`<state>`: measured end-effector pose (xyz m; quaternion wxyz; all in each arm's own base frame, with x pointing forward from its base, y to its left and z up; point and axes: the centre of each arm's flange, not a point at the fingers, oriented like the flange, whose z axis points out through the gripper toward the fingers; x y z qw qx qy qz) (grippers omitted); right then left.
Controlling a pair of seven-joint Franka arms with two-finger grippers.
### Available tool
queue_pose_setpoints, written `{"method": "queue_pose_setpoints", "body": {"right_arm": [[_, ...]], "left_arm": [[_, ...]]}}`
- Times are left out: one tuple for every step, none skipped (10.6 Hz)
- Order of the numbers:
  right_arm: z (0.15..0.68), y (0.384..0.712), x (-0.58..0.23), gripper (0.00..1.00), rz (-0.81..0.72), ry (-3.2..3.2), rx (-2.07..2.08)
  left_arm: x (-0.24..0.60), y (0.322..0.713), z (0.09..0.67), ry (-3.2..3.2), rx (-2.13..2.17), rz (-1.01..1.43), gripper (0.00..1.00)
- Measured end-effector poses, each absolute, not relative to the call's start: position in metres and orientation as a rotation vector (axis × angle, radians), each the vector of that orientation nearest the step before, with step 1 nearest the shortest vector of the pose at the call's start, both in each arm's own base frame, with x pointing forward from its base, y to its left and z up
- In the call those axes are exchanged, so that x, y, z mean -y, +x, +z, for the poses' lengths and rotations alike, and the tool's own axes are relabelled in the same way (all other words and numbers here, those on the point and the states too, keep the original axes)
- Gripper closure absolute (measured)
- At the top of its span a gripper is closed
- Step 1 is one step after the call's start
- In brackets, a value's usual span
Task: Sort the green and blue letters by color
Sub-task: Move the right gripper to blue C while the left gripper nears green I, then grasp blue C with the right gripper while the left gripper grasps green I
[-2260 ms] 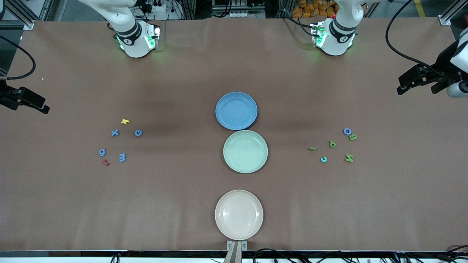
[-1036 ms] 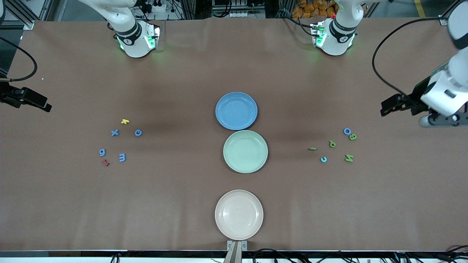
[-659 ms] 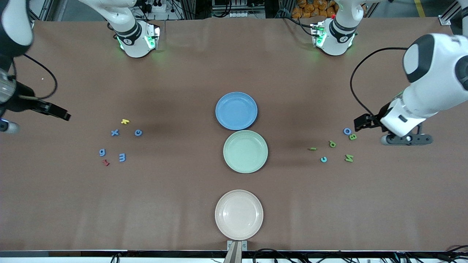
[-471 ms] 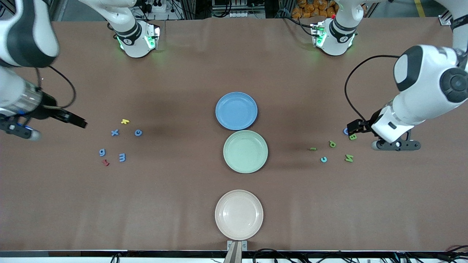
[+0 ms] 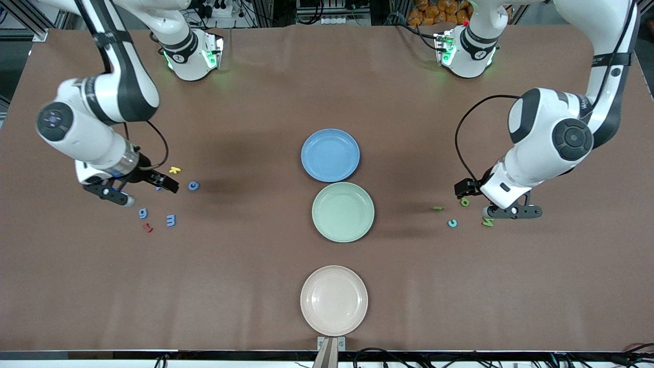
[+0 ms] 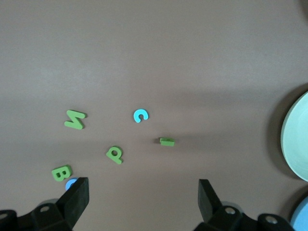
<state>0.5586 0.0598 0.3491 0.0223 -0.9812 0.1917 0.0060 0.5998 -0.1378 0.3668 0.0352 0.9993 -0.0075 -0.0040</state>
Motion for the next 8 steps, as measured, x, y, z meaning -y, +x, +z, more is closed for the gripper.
{"method": "queue_pose_setpoints", "body": {"right_arm": [[0.321,0.555,-0.061,0.00,0.048,-3.037,-0.590],[0.294,0.553,-0.061,0.00,0.078,-3.038,-0.585],[0.269,0.551,-0.061,0.00,0.091,-3.044,-0.570],[0.246,0.546,-0.061,0.00,0.088,-3.054,-0.548],[0.225,0.539,-0.062,0.00,0.097,-3.065,-0.523],[0.211,0.533,-0.062,0.00,0.107,-3.076,-0.500],[0.199,0.529,-0.063,0.00,0.104,-3.079,-0.485],[0.192,0.526,-0.064,0.00,0.100,-3.079,-0.475]], "left_arm": [[0.141,0.597,0.356,3.068,0.030,0.003,0.02],[0.145,0.595,0.344,3.065,0.038,0.014,0.04],[0.148,0.593,0.332,3.060,0.043,0.026,0.05],[0.152,0.591,0.320,3.056,0.051,0.039,0.05],[0.158,0.587,0.307,3.054,0.069,0.047,0.06],[0.163,0.583,0.295,3.055,0.089,0.047,0.09],[0.166,0.579,0.284,3.057,0.102,0.041,0.09],[0.166,0.577,0.274,3.060,0.110,0.038,0.10]]}}
